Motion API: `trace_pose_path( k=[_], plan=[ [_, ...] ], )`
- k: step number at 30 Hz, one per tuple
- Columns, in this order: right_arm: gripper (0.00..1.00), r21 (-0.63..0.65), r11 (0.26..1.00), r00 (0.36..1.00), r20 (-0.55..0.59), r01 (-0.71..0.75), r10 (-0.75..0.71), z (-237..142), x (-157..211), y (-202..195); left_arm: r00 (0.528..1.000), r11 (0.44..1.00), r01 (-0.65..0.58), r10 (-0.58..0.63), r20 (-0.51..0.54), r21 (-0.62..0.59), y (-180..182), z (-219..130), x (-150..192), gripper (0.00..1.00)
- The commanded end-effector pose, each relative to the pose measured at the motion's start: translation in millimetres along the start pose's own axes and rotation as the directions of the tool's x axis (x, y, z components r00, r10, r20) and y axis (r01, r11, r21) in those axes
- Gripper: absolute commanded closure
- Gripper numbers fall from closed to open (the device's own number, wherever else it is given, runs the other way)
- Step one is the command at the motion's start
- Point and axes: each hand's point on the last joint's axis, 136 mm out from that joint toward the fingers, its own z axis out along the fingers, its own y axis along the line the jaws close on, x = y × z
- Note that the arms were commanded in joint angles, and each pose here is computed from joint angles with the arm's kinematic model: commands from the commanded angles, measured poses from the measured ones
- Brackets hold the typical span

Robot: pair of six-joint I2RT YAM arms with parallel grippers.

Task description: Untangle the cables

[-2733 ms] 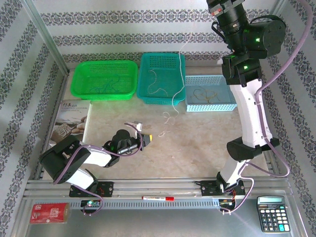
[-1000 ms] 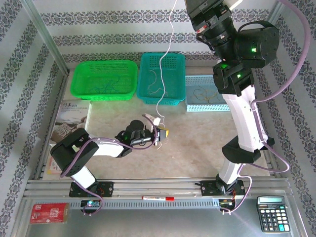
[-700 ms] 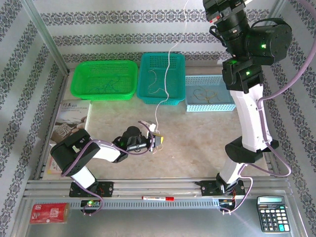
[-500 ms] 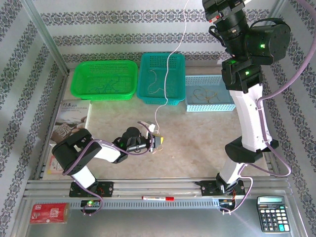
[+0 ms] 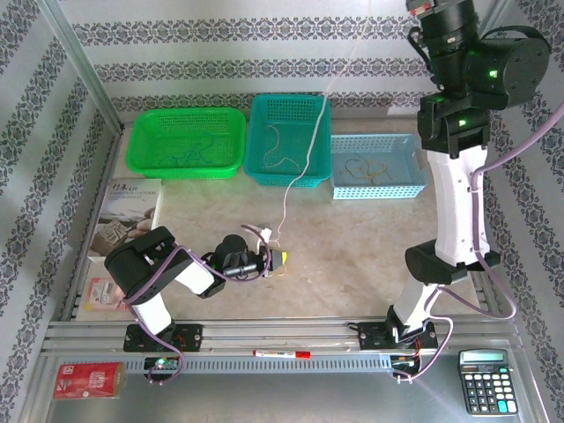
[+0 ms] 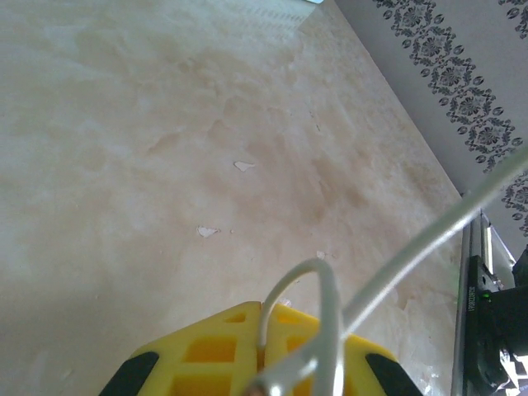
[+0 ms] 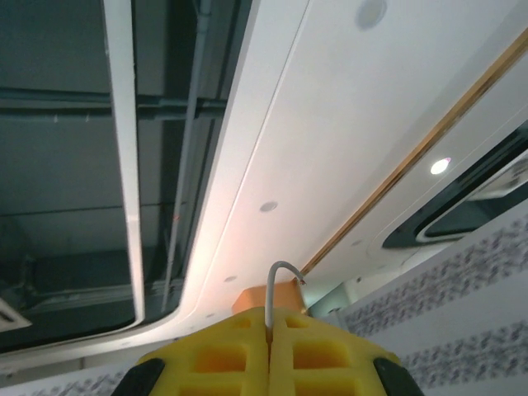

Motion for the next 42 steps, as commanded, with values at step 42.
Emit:
trace_pose_path(
  k=[42],
  plan=[
    [1.0, 0.206, 0.96, 0.977, -0.059, -0.19, 0.206, -18, 116, -238, 0.989, 0.996, -0.071, 0.063, 0.135, 0.057, -63, -18, -82, 1.0]
  ],
)
